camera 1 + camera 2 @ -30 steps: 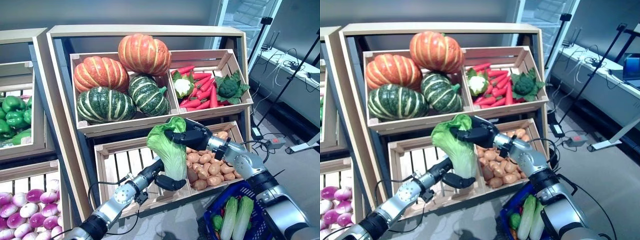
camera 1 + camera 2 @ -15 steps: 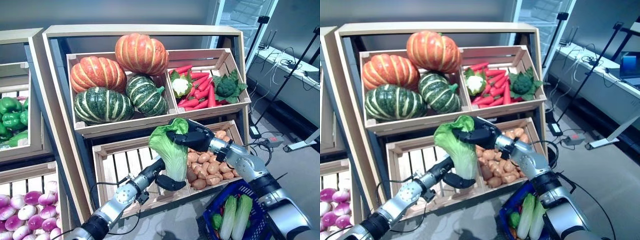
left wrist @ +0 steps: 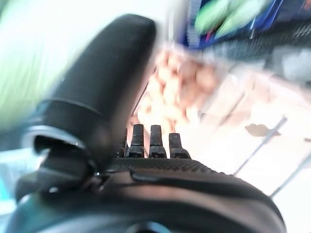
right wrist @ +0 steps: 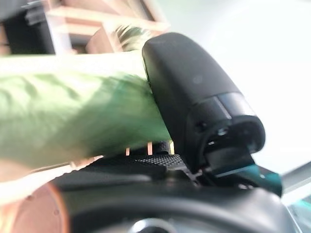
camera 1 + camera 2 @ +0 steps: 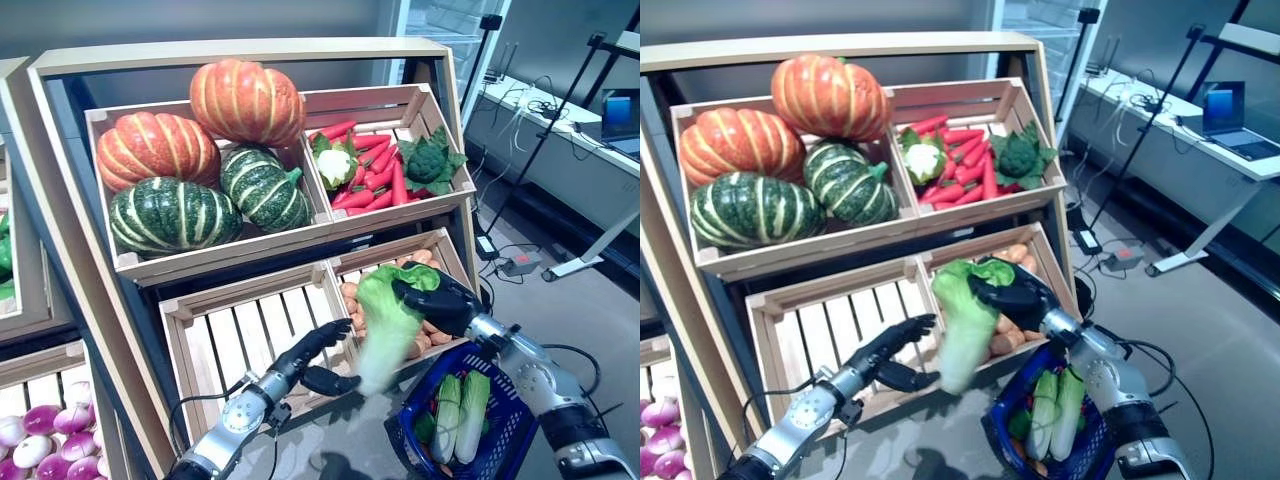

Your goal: Put vegetables into the basket

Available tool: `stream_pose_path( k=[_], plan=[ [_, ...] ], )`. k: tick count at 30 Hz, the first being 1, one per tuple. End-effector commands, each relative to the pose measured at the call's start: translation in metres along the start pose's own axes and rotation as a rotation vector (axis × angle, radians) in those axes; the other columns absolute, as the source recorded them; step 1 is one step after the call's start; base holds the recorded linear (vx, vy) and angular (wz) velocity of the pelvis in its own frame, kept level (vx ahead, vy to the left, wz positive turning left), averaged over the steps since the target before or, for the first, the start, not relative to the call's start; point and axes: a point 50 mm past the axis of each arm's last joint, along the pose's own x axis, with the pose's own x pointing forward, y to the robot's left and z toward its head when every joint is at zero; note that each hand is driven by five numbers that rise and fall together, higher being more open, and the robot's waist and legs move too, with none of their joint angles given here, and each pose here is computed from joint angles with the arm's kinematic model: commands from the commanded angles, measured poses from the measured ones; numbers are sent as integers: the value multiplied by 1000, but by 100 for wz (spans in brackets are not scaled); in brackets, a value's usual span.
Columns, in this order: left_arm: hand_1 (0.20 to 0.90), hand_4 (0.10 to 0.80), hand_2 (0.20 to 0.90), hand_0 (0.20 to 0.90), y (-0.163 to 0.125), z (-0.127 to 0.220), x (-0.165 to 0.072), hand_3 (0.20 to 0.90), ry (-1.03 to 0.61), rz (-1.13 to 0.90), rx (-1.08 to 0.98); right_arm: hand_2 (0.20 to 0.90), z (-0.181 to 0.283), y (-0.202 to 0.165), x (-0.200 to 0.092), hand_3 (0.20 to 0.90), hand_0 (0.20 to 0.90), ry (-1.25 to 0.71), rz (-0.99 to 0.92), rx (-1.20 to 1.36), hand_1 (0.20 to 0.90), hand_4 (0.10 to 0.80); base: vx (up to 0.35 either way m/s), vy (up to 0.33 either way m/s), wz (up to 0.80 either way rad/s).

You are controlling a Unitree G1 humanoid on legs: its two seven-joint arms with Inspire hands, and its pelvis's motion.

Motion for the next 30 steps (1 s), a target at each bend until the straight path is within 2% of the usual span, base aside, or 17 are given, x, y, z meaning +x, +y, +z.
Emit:
stream_pose_path(
  k=[1, 6, 15, 18, 22, 26, 30],
  plan=[
    [900, 800, 900, 900, 62, 24, -1, 900, -123, 268, -80, 300, 57, -18, -28, 300, 300, -284, -116, -163, 300, 400, 14, -23, -10],
    [900, 800, 900, 900, 58, 17, -2, 900, -131, 291, -159, 300, 67, -30, -45, 300, 300, -416, -262, -181, 300, 400, 14, -25, -11],
    [900, 800, 900, 900, 38, 10, -3, 900, -114, 236, -212, 300, 63, -68, -84, 300, 300, -587, -698, -107, 300, 400, 21, -32, -3],
    [900, 800, 900, 900, 36, 24, 5, 900, -163, 208, -207, 300, 71, -74, -83, 300, 300, -609, -797, -151, 300, 400, -136, -47, -2],
    [900, 800, 900, 900, 40, 75, 21, 900, -348, 161, -125, 300, 97, -77, -72, 300, 300, -687, -925, -214, 300, 400, -324, -105, 2],
    [900, 800, 900, 900, 38, 100, 24, 900, -454, 154, -106, 300, 125, -84, -75, 300, 300, -716, -1039, -247, 300, 400, -212, -61, 21],
    [900, 800, 900, 900, 39, 124, 21, 900, -588, 234, -75, 300, 151, -89, -79, 300, 300, -741, -1118, -270, 300, 400, -139, -14, 17]
  ],
)
